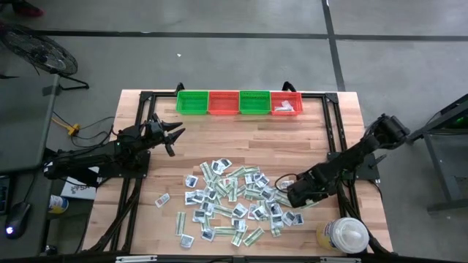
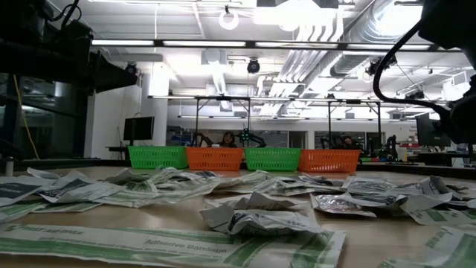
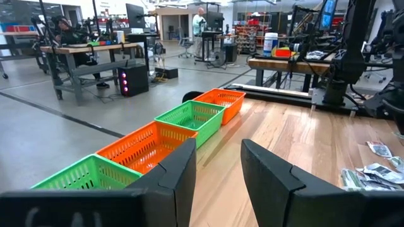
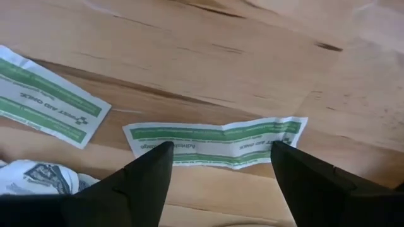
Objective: Pick & Place First Aid Supplies
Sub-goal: Put the green bandage pack in the right orange bin
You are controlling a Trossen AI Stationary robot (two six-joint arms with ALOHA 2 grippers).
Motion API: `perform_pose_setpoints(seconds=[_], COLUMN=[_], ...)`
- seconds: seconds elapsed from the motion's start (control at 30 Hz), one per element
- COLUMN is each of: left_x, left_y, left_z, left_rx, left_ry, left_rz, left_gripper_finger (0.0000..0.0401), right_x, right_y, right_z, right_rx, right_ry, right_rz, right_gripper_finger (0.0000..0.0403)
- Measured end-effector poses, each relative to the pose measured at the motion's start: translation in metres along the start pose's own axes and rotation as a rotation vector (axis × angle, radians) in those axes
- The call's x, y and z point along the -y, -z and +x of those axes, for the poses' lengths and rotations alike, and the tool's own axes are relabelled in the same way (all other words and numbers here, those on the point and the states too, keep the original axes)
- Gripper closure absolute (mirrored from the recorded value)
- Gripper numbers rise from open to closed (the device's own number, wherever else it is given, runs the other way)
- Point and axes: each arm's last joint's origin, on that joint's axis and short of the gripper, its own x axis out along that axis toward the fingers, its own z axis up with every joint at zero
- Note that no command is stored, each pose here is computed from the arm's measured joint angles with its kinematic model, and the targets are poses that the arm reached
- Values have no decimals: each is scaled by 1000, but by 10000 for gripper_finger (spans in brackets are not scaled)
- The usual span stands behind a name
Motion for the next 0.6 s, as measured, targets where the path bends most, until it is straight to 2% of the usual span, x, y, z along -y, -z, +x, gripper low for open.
perform_pose_setpoints(seconds=[0.33, 0.6], left_x=[0, 0], left_y=[0, 0], left_z=[0, 0], left_rx=[0, 0], left_ry=[0, 0], left_rz=[0, 0], left_gripper_finger=[279, 279], right_x=[7, 7], right_y=[-6, -6], right_z=[1, 1], right_rx=[7, 3], right_ry=[57, 62], right_rz=[-52, -54], right_gripper_finger=[207, 277])
